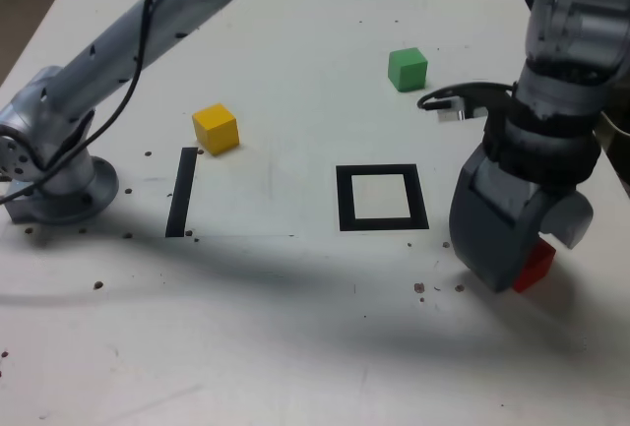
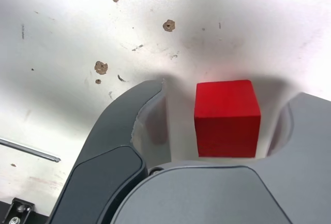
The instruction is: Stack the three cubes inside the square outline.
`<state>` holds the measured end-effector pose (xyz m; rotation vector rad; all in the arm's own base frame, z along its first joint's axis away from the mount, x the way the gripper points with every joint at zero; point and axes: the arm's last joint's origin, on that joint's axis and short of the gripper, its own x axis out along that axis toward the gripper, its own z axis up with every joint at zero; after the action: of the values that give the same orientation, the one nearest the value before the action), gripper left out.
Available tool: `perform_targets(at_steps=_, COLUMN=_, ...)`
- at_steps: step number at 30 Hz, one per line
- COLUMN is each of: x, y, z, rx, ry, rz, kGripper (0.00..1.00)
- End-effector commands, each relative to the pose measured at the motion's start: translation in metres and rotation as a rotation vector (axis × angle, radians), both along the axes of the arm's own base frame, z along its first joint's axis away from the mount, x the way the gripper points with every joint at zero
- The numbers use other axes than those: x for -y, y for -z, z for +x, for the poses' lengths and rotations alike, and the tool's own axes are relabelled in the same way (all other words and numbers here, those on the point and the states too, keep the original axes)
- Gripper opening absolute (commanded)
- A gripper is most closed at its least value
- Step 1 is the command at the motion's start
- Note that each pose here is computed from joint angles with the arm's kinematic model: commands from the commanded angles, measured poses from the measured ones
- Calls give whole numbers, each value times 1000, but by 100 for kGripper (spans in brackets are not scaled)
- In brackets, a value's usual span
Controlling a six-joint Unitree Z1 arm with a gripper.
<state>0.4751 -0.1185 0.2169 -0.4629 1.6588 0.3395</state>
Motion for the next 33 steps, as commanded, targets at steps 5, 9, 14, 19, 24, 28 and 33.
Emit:
perform_targets(at_steps=5, x=0, y=8, z=5, rx=5, ry=-4, rz=7, kGripper=63)
perform_targets(at_steps=9, x=-1, y=9, z=5, rx=5, ry=-3, rz=16, kGripper=60)
perform_targets(at_steps=14, x=-1, y=4, z=3, rx=11, ry=-4, rz=18, kGripper=52)
perform_targets(at_steps=19, x=-2, y=-2, z=0, rx=16, ry=-3, rz=24, kGripper=47)
perform_targets(at_steps=24, x=-5, y=-14, z=-10, rx=25, ry=11, rz=35, kGripper=39)
perform_targets(at_steps=28, x=-10, y=-31, z=-22, rx=49, ry=44, rz=34, kGripper=37)
perform_targets(at_steps=33, x=-14, y=-45, z=-41, rx=65, ry=92, rz=24, kGripper=34)
